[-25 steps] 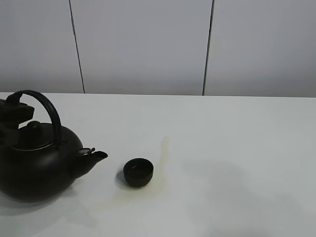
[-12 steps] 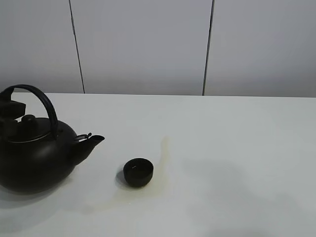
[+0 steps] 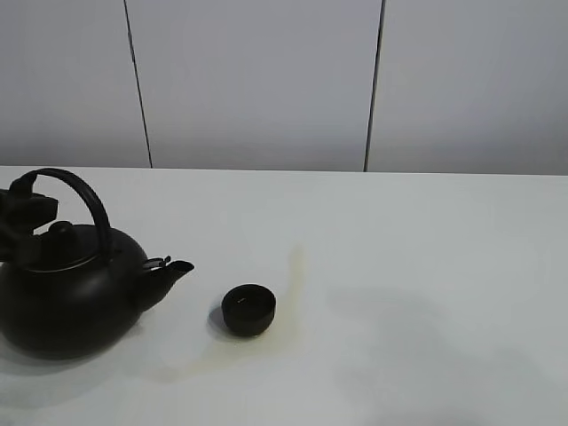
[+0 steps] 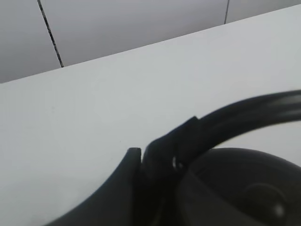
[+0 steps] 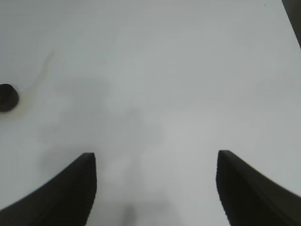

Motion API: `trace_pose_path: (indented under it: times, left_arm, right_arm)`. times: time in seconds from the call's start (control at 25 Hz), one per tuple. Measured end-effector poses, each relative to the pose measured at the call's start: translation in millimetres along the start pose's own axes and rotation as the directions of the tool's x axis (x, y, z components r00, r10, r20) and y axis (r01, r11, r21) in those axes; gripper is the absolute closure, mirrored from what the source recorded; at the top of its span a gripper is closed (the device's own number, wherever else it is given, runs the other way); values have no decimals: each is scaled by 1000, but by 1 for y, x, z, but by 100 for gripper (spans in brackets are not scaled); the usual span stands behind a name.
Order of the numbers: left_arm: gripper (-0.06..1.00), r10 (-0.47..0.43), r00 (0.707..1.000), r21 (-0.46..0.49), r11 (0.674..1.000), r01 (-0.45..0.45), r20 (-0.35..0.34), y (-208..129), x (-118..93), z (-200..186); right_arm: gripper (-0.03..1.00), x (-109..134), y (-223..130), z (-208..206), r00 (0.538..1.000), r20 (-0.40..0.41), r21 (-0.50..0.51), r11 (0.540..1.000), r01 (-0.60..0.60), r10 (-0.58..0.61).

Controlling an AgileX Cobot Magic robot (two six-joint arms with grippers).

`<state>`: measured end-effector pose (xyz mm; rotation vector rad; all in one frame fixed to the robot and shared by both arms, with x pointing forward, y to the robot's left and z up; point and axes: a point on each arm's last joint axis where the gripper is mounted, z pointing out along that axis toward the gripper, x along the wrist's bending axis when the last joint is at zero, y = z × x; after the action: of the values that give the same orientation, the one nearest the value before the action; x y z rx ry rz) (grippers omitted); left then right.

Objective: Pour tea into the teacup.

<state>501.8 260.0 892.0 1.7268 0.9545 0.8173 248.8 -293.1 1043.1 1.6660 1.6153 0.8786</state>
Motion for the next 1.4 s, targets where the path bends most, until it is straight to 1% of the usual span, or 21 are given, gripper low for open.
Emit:
trace_pose_path:
  times: [0.36, 0.48, 0.52, 0.6, 0.72, 0.84, 1.2, 1.4]
  left_arm:
    - [84, -2, 1000, -2, 1000, 2, -1, 0, 0, 0]
    - [77, 7, 1000, -24, 1000, -7, 15, 2, -1, 0]
    - [73, 1, 1000, -48, 999, -1, 14, 4, -1, 1]
    - [66, -14, 1000, -61, 998, 15, 15, 6, -1, 1]
    - [62, -30, 999, -67, 997, 31, 16, 6, -1, 1]
    - [61, -43, 999, -69, 997, 44, 17, 6, -1, 0]
    - [61, -82, 996, -16, 997, 82, 18, -6, -9, -12]
    - [61, -91, 996, -20, 996, 91, -1, -5, -8, -22]
  right_arm:
    - [47, 0, 0, 0, 1000, 0, 0, 1000, 0, 0]
    - [47, 0, 0, 0, 1000, 0, 0, 1000, 0, 0]
    - [47, 0, 0, 0, 1000, 0, 0, 1000, 0, 0]
    - [47, 0, 0, 0, 1000, 0, 0, 1000, 0, 0]
    - [47, 0, 0, 0, 1000, 0, 2, 1000, 0, 0]
    - [47, 0, 0, 0, 1000, 0, 1, 1000, 0, 0]
    - [47, 0, 0, 0, 1000, 0, 1, 1000, 0, 0]
    - [47, 0, 0, 0, 1000, 0, 1, 1000, 0, 0]
